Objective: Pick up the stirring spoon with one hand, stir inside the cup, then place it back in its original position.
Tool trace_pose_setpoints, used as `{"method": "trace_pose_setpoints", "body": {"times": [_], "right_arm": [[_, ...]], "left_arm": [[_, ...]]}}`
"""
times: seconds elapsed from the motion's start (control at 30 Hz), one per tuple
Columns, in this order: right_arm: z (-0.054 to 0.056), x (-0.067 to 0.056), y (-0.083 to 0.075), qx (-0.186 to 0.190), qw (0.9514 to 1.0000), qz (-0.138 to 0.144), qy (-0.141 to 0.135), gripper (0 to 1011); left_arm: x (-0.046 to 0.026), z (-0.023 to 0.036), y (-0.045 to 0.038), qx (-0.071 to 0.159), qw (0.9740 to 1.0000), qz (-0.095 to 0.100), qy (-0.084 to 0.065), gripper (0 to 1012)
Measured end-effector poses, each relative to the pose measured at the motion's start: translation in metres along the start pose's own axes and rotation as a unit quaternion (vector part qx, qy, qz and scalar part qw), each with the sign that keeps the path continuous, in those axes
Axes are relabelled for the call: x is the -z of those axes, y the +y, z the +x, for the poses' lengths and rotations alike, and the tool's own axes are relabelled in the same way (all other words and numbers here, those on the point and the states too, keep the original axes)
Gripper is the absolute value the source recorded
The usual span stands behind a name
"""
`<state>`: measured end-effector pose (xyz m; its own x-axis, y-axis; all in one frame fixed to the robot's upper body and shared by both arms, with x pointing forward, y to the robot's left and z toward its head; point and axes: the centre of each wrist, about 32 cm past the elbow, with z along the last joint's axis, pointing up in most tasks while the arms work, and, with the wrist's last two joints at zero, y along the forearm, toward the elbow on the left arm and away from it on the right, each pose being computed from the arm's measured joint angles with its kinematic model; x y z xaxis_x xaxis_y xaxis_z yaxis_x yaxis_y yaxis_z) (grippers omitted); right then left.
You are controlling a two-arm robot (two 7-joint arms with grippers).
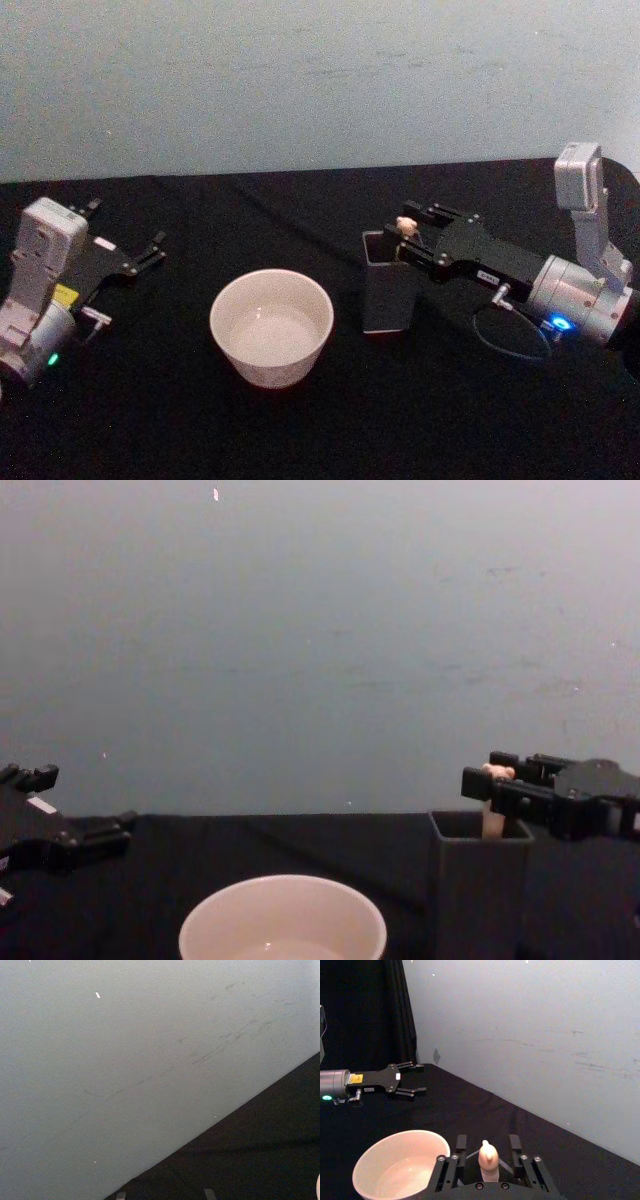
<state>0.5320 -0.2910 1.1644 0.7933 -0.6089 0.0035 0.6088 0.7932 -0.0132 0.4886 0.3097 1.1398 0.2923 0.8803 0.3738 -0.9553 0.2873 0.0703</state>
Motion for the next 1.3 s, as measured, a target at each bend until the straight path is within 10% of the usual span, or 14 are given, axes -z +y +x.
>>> {"method": "trace_pose_setpoints", "body": {"times": [0.53,0.83,1.1,1.3], "right_arm": [[0.000,0.000,0.000,0.000,1.0000,0.001,0.000,978],[-0.001,-0.010,0.002,0.012,0.9990,0.041,-0.015,1000],[-0.003,-0.024,-0.001,0.119,0.9856,0.119,-0.019,1000],[-0.003,-0.008,-0.002,0.232,0.9692,0.078,-0.029,1000]], "left_arm": [[0.0000,0.0000,0.0000,0.000,1.0000,0.000,0.000,1001],[0.0000,0.0000,0.0000,0.000,1.0000,0.000,0.000,1001],[0.0000,0.0000,0.0000,0.000,1.0000,0.000,0.000,1001],[0.0000,0.0000,0.0000,0.000,1.0000,0.000,0.000,1001]]}}
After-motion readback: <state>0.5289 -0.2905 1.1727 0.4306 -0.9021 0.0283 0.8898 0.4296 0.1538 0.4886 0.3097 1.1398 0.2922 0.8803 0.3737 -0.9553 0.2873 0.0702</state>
